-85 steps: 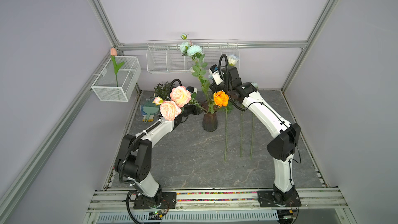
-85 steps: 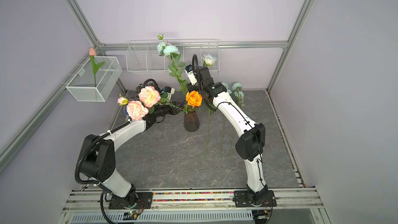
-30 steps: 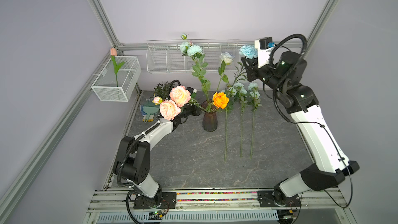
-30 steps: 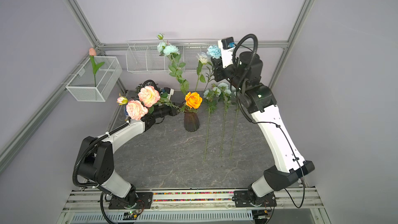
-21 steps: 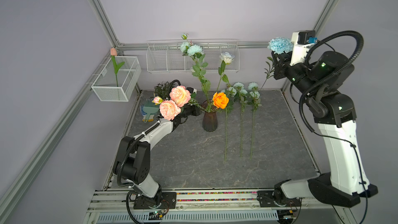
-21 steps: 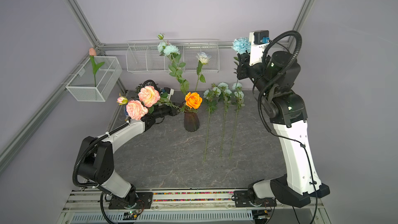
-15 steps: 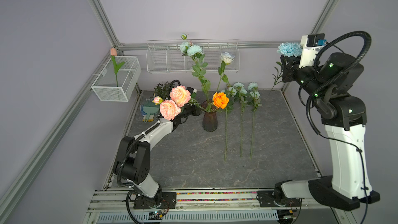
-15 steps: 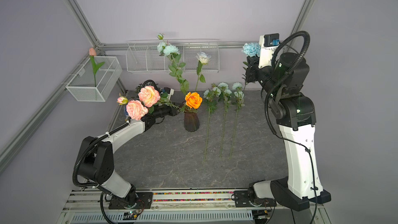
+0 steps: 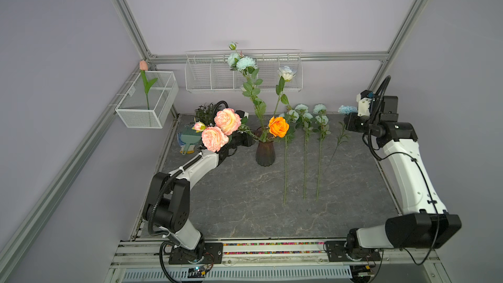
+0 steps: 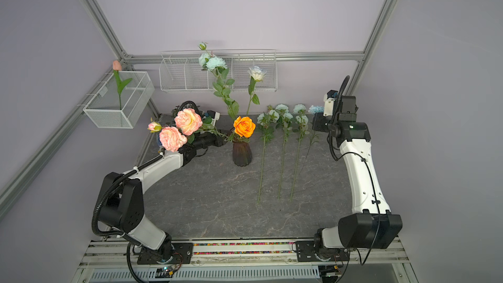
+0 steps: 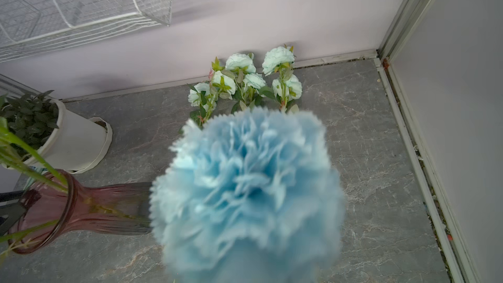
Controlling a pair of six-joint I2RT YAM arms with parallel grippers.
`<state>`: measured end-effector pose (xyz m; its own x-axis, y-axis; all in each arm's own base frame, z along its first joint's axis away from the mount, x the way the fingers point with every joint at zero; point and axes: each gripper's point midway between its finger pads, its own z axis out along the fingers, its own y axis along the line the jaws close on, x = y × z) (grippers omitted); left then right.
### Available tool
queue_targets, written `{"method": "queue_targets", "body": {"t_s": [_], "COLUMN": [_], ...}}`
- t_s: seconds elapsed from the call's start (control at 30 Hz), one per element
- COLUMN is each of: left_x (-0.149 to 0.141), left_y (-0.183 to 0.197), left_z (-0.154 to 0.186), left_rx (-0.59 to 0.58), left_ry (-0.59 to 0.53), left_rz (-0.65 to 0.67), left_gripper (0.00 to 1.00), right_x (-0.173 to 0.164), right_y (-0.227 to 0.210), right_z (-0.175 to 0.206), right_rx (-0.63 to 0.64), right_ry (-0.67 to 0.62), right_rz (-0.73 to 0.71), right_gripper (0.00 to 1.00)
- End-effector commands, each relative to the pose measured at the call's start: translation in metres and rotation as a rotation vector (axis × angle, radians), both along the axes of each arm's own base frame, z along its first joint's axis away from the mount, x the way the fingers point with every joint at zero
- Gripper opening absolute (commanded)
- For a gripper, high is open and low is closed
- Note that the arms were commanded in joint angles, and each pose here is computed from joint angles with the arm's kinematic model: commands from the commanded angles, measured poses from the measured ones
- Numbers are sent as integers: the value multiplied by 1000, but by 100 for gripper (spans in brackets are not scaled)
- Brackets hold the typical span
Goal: Pick out blue flowers from the vase
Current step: Place the flower at the center of the board.
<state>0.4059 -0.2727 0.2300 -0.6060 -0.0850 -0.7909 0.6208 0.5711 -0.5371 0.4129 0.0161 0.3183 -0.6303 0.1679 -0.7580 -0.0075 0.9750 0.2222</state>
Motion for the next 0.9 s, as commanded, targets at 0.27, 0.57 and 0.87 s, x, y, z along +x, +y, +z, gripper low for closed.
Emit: {"method": "queue_targets", "body": {"t_s": [0.27, 0.57, 0.87], "left_x": [-4, -3, 3], "left_y": [9, 11, 6], "left_z": [-7, -14, -19], "left_rx": [46, 47, 32], "left_ry": [15, 28, 40], "left_rz": [15, 25, 12], "left_gripper": [36, 36, 36], "right_x": [62, 53, 30], "right_y": [-26, -23, 0], "right_z": [-75, -126, -214], "right_rx": [-31, 6, 174], "right_ry": [126, 215, 309], "right_rz": [-13, -60, -345], "right_gripper": [18, 23, 43]}}
